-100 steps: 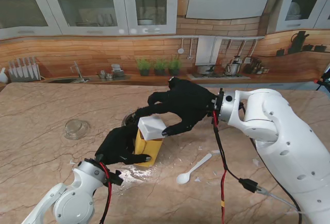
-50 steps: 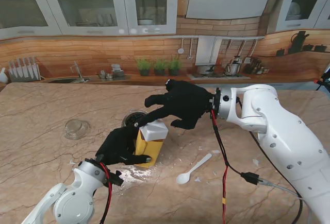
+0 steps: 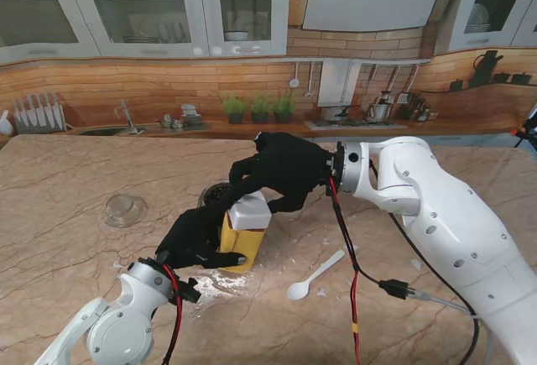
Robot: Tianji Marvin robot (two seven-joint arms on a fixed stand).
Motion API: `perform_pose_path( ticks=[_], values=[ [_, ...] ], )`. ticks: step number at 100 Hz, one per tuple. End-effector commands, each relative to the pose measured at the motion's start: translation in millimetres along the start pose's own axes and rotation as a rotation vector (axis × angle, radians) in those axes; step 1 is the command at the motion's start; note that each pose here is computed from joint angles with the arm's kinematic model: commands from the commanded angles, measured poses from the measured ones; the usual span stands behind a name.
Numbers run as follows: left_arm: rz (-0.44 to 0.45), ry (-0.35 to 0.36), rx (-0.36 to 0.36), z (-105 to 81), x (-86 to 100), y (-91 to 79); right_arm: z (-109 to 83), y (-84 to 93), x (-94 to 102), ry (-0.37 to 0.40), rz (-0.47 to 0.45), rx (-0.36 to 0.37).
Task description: Portion coffee beans from the glass jar into the coffee jar
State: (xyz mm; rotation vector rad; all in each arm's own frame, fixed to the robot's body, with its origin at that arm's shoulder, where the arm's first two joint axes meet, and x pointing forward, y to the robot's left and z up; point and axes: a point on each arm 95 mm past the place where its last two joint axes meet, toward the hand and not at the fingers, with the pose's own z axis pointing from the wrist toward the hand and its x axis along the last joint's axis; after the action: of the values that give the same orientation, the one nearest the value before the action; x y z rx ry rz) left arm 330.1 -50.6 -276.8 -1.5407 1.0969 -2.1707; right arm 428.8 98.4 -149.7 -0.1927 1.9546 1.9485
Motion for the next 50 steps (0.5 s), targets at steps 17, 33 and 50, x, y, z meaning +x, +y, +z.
perform_pose_path(
  ticks=[17,33,50],
  values=[
    [-0.005,-0.002,0.007,-0.4,1.1,0.8,6.0,5.7,3.2,-0.027,0.033,0.018],
    [-0.005,-0.001,0.014,0.3,1.7,0.9,12.2,5.5,5.8,-0.062,0.056,0.018],
    [-0.006,0.0,0.022,0.6,2.1,0.9,20.2,2.6,8.8,-0.106,0.049,0.016]
  ],
)
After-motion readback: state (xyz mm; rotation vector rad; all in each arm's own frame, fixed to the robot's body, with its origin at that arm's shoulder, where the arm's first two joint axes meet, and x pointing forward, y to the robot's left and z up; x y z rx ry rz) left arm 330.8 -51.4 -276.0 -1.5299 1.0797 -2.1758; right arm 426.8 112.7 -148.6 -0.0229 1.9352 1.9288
